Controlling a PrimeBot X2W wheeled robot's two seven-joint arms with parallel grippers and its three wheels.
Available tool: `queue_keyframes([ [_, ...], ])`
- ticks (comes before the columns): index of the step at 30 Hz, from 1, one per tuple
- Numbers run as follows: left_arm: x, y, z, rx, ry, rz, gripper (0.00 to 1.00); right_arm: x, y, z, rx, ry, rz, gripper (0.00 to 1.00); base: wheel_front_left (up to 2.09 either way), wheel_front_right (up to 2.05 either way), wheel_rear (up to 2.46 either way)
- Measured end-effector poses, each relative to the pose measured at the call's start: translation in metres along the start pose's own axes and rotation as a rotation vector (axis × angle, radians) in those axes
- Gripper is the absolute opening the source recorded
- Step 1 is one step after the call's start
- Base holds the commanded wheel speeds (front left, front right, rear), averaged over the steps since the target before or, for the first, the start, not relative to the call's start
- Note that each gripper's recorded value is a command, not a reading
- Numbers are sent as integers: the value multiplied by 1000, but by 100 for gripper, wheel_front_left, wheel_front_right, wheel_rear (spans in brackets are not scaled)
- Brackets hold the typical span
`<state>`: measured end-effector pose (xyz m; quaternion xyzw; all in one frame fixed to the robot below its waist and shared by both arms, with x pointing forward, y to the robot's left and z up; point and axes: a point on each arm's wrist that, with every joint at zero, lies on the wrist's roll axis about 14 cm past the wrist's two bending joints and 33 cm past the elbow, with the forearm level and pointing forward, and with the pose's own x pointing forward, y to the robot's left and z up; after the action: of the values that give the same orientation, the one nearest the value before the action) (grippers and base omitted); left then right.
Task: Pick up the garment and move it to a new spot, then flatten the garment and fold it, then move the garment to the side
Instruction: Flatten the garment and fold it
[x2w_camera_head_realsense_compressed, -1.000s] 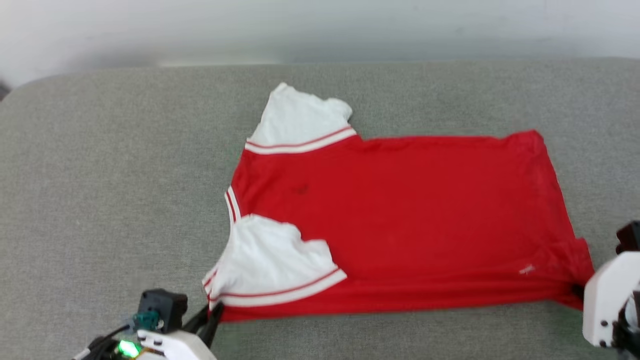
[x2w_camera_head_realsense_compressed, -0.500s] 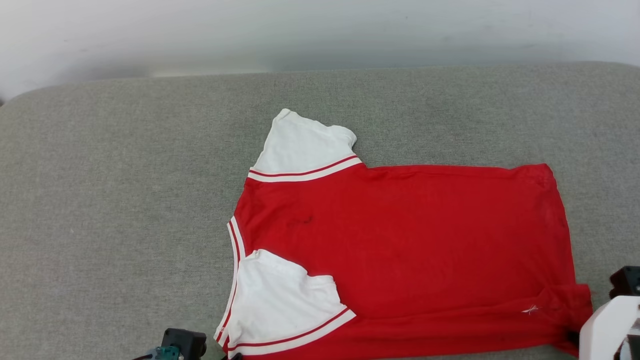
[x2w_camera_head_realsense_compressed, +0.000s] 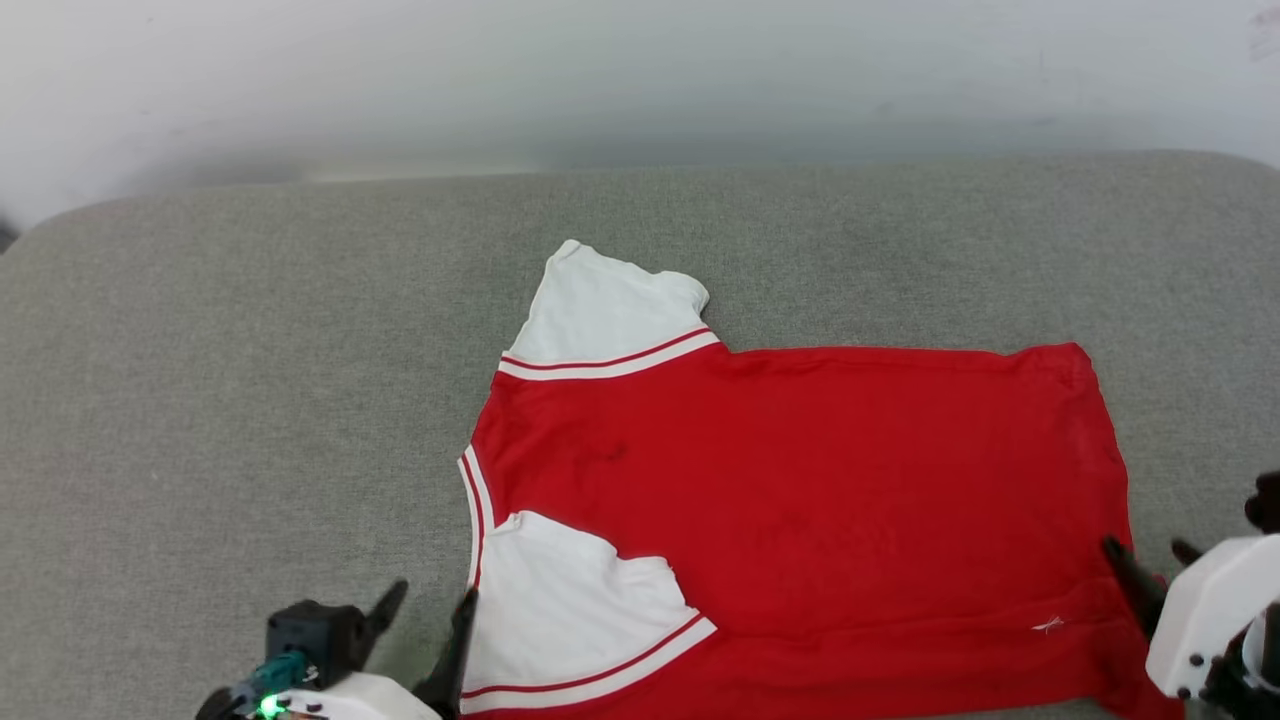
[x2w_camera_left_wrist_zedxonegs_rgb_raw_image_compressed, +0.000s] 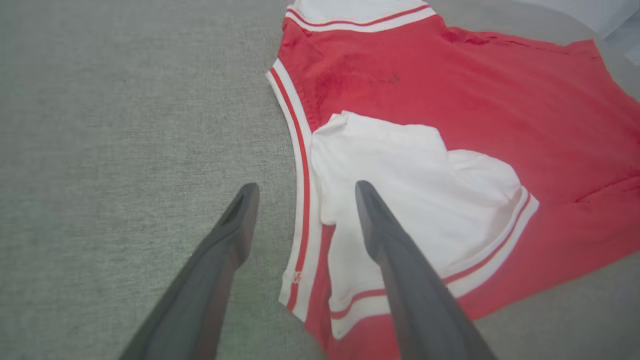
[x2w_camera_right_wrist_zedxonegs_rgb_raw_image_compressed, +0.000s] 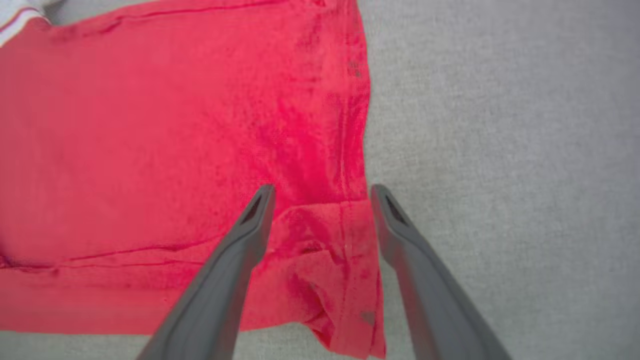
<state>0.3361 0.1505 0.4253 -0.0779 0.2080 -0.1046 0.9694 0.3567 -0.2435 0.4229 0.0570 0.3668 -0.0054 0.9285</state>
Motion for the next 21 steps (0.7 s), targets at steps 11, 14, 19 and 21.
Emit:
queue_keyframes([
  [11,4,1,88,-50,-406,21,100,-38,43,99,0,-599,144,100,0,0,0],
  [14,1,3,115,-59,-507,41,100,-48,46,104,20,-704,146,100,0,0,0],
  [19,-1,-4,127,-51,-571,19,100,-54,53,100,31,-777,148,100,0,0,0],
  [21,1,-13,130,-7,-579,-28,100,-53,57,98,37,-783,150,100,0,0,0],
])
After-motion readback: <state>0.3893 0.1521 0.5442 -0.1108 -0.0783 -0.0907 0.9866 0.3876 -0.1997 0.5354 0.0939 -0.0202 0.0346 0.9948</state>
